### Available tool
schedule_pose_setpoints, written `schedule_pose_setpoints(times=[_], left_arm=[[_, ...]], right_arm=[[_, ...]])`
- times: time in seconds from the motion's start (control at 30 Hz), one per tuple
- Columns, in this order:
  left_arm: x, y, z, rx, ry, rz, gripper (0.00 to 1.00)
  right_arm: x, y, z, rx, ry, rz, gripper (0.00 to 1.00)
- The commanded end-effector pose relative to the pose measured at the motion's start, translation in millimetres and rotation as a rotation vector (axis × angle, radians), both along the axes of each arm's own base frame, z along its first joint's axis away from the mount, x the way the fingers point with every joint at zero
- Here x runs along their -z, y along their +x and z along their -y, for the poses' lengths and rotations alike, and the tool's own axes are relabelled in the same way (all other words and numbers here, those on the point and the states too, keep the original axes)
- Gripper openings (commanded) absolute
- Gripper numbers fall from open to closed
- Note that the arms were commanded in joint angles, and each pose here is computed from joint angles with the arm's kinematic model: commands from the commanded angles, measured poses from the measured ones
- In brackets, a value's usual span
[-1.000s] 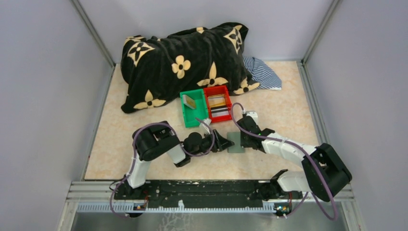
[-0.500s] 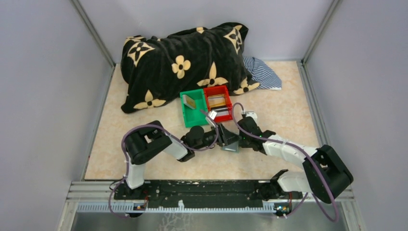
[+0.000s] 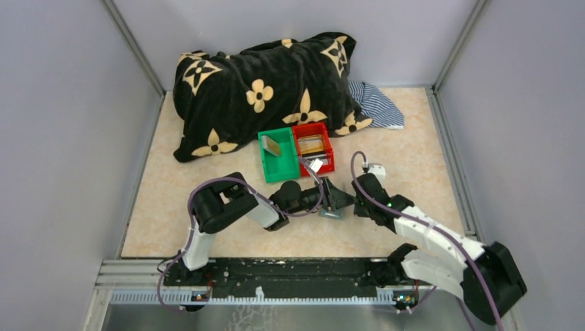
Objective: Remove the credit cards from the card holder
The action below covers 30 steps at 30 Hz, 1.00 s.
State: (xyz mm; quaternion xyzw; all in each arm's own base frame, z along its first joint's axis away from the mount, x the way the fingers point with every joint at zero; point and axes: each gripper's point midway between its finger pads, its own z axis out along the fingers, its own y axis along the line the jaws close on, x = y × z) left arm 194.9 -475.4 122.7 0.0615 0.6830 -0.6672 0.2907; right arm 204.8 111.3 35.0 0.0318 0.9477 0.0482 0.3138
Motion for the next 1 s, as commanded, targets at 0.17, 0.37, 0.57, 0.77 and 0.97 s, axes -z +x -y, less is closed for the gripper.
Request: schedule_pose_setpoints(times=[0.17,0.37,0.57,0.77,0.97], left_arm=[[59.8,13.0,9.7,-0.037,0.142,-0.053,0.58],[62.4,13.7,2.5,-0.062,0.106,-0.051,0.57],[33.4,23.6,-37.6,-0.150,0.161,0.042,0.58],[63.1,40.5,-95.1,-0.289,0.365,-0.026,0.58],[73.9,32.6,-101.9,-0.273,0.338,-0.053,0.58]], right_arm=[[-110.7,22.8,-4.4,0.072,0.177,0.327,0.00],[-106.5,22.5,-11.7,0.037,0.177,0.297,0.00],[-106.6,26.5,-25.6,-0.022,0.205,0.301,0.02],[-101.7,30.9,-32.7,-0.038,0.207,0.287,0.10],[-95.6,31.6,-36.5,-0.052,0.207,0.272,0.12]])
